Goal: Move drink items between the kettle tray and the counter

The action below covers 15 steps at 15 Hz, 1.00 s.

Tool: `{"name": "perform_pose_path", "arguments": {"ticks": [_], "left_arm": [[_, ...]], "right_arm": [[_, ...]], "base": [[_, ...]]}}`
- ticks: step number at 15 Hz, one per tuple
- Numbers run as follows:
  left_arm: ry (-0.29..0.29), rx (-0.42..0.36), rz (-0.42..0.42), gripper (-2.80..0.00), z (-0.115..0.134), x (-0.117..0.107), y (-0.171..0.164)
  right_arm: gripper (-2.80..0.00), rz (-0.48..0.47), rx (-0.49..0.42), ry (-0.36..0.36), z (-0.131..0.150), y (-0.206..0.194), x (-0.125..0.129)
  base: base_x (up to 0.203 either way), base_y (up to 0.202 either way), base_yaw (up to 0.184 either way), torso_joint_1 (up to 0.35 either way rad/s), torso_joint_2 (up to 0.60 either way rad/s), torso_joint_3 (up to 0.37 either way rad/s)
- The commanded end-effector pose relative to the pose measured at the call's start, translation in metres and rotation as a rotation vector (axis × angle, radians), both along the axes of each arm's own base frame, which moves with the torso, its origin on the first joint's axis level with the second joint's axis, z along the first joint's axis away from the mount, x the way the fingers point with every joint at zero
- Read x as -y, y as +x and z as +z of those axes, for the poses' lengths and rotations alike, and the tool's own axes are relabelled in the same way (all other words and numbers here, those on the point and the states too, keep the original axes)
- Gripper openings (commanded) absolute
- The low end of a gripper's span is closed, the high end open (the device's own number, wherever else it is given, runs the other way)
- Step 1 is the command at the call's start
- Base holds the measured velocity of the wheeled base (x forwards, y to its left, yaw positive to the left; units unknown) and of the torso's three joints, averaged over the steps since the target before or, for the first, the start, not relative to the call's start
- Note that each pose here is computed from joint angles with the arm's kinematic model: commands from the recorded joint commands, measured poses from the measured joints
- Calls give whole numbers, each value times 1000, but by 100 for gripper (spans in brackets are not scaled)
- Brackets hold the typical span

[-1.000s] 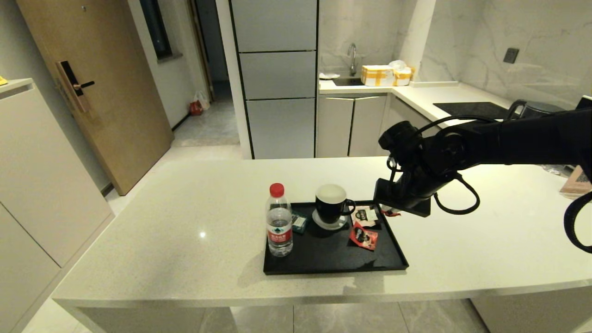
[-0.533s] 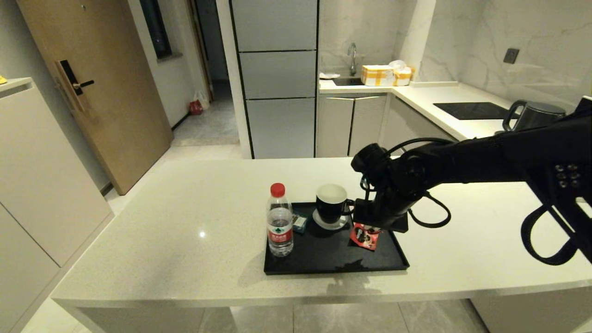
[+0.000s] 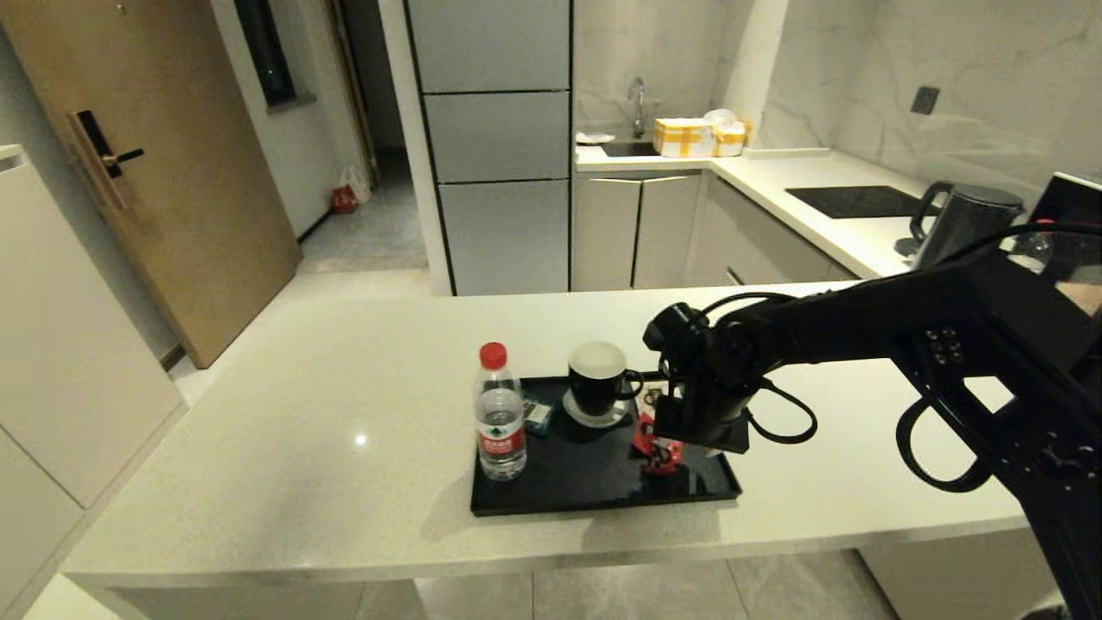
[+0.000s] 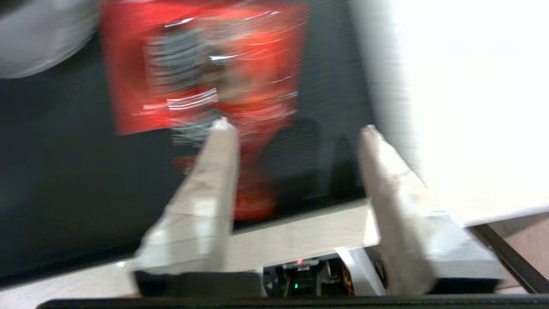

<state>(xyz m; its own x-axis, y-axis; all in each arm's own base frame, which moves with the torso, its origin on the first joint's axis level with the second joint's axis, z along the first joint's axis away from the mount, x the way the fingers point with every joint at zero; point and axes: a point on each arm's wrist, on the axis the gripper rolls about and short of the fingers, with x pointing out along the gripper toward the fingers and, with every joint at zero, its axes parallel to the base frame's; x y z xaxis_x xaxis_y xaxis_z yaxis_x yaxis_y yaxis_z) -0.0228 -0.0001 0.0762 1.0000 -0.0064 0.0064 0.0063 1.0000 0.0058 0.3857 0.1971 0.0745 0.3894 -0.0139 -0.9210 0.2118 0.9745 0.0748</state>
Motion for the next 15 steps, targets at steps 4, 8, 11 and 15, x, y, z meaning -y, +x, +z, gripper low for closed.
{"name": "perform_pose_path", "arguments": {"ticks": [4, 8, 11, 15], "left_arm": [[0, 1, 0, -280, 0, 0, 0], [0, 1, 0, -280, 0, 0, 0], [0, 1, 0, -280, 0, 0, 0], [0, 1, 0, -280, 0, 0, 0]], "right_arm": [[0, -44, 157, 93, 87, -26, 27], [0, -22, 229, 176, 143, -71, 82], [-280, 62, 345, 197, 175, -86, 85], [-280, 28, 456, 213, 214, -113, 97]], "base": [[-2, 1, -71, -1, 0, -2], [0, 0, 0, 0, 0, 0], [0, 0, 0, 0, 0, 0], [0, 0, 0, 0, 0, 0]]}}
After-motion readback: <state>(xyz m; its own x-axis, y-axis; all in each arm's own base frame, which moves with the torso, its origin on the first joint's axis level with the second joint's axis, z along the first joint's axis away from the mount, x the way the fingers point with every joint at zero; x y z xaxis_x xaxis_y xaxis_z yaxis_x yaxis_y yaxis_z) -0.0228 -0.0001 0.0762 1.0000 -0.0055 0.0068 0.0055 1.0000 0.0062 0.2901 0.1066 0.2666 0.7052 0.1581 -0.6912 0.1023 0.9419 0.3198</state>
